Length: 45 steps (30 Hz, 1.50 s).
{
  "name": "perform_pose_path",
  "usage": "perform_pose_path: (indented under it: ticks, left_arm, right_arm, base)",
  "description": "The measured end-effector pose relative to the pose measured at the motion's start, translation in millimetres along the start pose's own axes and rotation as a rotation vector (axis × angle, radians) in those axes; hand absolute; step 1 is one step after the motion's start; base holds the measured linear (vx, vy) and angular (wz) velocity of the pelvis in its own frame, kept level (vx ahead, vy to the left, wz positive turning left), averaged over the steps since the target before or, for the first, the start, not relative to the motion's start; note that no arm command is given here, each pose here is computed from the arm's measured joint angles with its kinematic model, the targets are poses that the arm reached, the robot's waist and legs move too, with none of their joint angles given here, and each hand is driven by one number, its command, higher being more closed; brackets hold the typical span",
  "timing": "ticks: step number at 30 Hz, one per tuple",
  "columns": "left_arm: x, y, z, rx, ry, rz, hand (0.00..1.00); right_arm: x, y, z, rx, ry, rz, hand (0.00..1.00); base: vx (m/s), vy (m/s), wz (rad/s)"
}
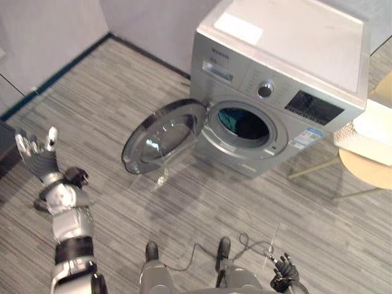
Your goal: Pick up the laundry basket with both hands and put the clothes into the washing machine.
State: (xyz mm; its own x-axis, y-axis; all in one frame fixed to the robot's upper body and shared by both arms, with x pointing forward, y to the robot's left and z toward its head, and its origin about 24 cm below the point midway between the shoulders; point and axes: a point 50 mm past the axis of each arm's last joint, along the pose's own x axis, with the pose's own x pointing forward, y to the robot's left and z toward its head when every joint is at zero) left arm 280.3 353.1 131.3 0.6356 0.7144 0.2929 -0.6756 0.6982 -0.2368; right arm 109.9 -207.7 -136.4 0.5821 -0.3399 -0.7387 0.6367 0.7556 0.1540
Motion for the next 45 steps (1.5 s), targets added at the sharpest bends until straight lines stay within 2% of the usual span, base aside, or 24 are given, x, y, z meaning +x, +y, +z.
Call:
perform_pose_path:
  ticks: [4,9,13,17,21,24,27,28,30,31,33,34,36,38,40,42,45]
  left_arm:
    - [46.5,-21.2,32.7,0.009,-0.031,-0.010,0.00]
    - [65.4,-66.7,52.7,-0.004,-0.005,-0.103,0.00]
    - [65.3,-86.3,54.3,0.026,0.012,-0.181,0.00]
    - [44.6,-118.6,26.0,0.080,0.097,-0.277,0.00]
    - [30.1,-137.6,14.8,0.092,0.120,-0.315,0.00]
    - [0.8,-158.3,-8.7,0.057,0.186,-0.374,0.00]
    - [-67.1,-179.0,-47.2,-0.022,0.301,-0.505,0.00]
    - [-103.1,-193.8,-59.2,-0.054,0.362,-0.594,0.00]
    - [-162.0,-224.2,-67.0,-0.027,0.412,-0.781,0.00]
    - [-175.6,-231.6,-66.5,-0.009,0.410,-0.844,0.00]
    - [-227.1,-261.6,-45.9,-0.023,0.344,-1.113,0.00]
    - [-239.9,-270.3,-34.9,-0.056,0.315,-1.188,0.00]
    - [-281.0,-304.0,22.7,-0.227,0.159,-1.418,0.00]
    - [-285.6,-312.9,54.3,-0.334,0.050,-1.475,0.00]
    - [-279.7,-315.9,65.9,-0.408,0.038,-1.469,0.00]
    - [-267.0,-313.7,63.0,-0.447,0.079,-1.409,0.00]
    - [-236.7,-291.3,30.0,-0.387,0.146,-1.275,0.00]
  right_arm:
    - [2.6,22.5,24.1,0.041,-0.103,0.099,0.00]
    - [-0.3,39.0,38.9,0.063,-0.166,0.172,0.00]
    - [-6.8,61.3,48.3,0.076,-0.212,0.275,0.00]
    - [-11.5,71.1,53.1,0.070,-0.241,0.332,0.00]
    - [-15.0,81.0,50.2,0.050,-0.234,0.376,0.00]
    - [-15.1,83.9,46.8,0.042,-0.220,0.385,0.00]
    - [-12.1,79.4,38.9,0.033,-0.186,0.356,0.00]
    - [-11.2,78.5,37.1,0.031,-0.177,0.347,0.00]
    - [-9.1,79.9,36.1,0.029,-0.167,0.335,0.00]
    - [-8.5,80.1,35.9,0.028,-0.165,0.334,0.00]
    - [-4.9,76.9,37.3,0.034,-0.161,0.312,0.00]
    - [-3.9,74.4,38.1,0.039,-0.163,0.300,0.00]
    - [0.8,58.6,37.7,0.064,-0.154,0.230,0.00]
    - [3.3,47.2,33.4,0.059,-0.128,0.183,0.00]
    - [3.5,27.7,25.0,0.060,-0.096,0.111,0.00]
    - [1.7,12.4,13.5,0.061,-0.046,0.056,0.00]
    - [-1.0,6.9,-0.6,0.022,0.010,0.045,0.00]
  base:
    - [-0.12,-0.004,-0.33]
    - [-0.10,0.010,-0.10]
    - [-0.04,0.025,-0.14]
    - [0.03,0.021,0.02]
    - [0.05,0.041,0.03]
    - [0.05,0.042,0.08]
    - [0.03,0.111,0.12]
    - [0.00,0.116,0.09]
    - [-0.01,0.090,-0.13]
    - [-0.01,0.063,-0.41]
    - [0.01,0.028,-0.52]
    - [0.03,0.017,-0.53]
    - [0.04,0.002,-0.46]
    - [0.09,-0.028,-0.40]
    - [0.13,-0.046,-0.31]
    - [0.17,-0.045,-0.11]
    - [0.13,-0.012,-0.05]
